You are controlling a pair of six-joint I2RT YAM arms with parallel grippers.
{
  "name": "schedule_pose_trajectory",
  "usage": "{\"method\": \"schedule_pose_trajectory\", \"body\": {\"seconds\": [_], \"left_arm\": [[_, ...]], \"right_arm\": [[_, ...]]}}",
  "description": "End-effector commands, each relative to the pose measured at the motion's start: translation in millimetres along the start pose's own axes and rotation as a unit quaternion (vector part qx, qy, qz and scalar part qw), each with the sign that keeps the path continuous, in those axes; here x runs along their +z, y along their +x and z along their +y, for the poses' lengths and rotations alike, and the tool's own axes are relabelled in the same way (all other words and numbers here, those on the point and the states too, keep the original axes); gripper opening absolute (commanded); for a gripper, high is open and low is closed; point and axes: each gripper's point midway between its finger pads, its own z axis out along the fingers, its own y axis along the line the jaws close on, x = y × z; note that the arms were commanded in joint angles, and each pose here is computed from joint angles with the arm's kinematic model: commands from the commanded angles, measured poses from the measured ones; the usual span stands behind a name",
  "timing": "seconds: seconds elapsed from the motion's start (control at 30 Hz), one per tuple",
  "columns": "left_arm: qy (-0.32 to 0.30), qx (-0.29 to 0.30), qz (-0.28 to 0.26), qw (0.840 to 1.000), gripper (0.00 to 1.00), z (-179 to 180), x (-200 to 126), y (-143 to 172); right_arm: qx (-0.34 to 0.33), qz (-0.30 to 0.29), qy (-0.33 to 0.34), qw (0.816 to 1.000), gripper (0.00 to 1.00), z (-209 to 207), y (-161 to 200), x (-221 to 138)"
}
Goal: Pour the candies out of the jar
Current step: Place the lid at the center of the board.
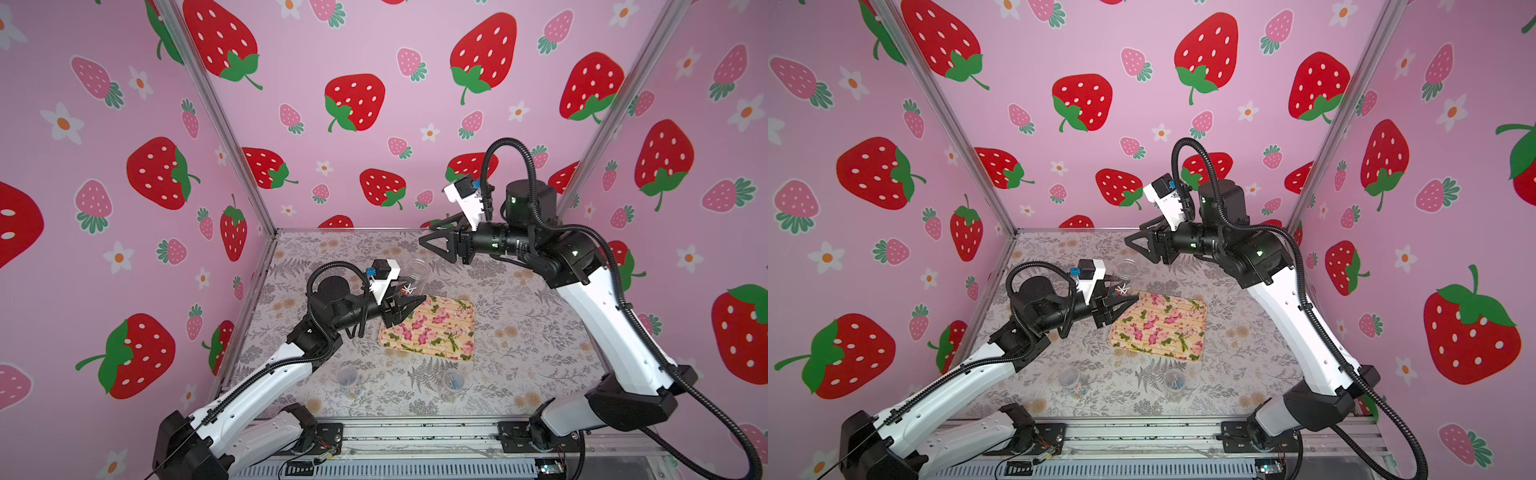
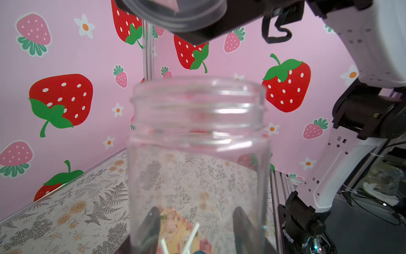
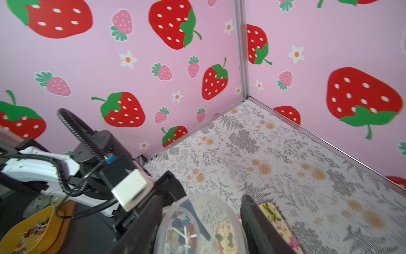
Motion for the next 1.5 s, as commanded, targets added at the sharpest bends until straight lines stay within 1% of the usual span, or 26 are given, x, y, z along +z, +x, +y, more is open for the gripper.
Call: {"method": "schedule_pose_trajectory", "body": {"seconds": [0.0,0.07,0.17,0.27,0.33,0.5,0.6,0.73,0.9,1.17,1.27,1.47], "left_arm": [[0.002,0.012,-0.016,1.000,0.47,-5.3,-6.4,-8.3],[0.000,0.011,-0.015,1.000,0.47,-5.5,-7.8,-7.4],[-0.005,0.009,-0.016,1.000,0.47,-5.3,-10.4,-6.0],[-0.007,0.007,-0.015,1.000,0.47,-5.7,-12.3,-4.7],[-0.007,0.006,-0.013,1.000,0.47,-6.1,-13.4,-4.0],[-0.010,0.005,-0.013,1.000,0.47,-6.9,-16.3,-3.8],[-0.013,0.004,-0.011,1.000,0.47,-7.2,-18.1,-3.0],[-0.015,0.003,-0.010,1.000,0.47,-7.5,-20.1,-2.6],[-0.016,0.001,-0.008,1.000,0.47,-7.2,-20.4,-0.7],[-0.018,-0.001,-0.006,1.000,0.47,-7.1,-21.7,2.0],[-0.019,0.003,-0.002,1.000,0.47,-7.2,-21.6,1.7],[-0.017,0.002,0.002,1.000,0.47,-6.1,-18.9,3.7]], "right_arm": [[0.004,-0.022,0.083,0.996,0.53,-35.2,5.3,-27.7],[0.019,-0.021,0.135,0.990,0.53,-61.5,21.2,-39.4],[0.040,0.005,0.235,0.971,0.53,-107.3,60.4,-58.8],[0.070,0.030,0.314,0.946,0.53,-147.8,106.1,-76.2],[0.096,0.050,0.360,0.927,0.53,-173.2,144.3,-85.3],[0.138,0.099,0.444,0.880,0.52,-217.0,234.4,-96.8],[0.156,0.127,0.464,0.862,0.52,-230.1,281.5,-93.9],[0.169,0.150,0.495,0.839,0.53,-244.3,326.5,-94.7],[0.184,0.164,0.507,0.826,0.52,-253.9,363.3,-89.3],[0.214,0.177,0.504,0.817,0.54,-260.3,402.0,-77.3],[0.219,0.184,0.509,0.812,0.58,-262.0,412.6,-77.5],[0.224,0.188,0.503,0.813,0.72,-262.2,415.3,-73.6]]}}
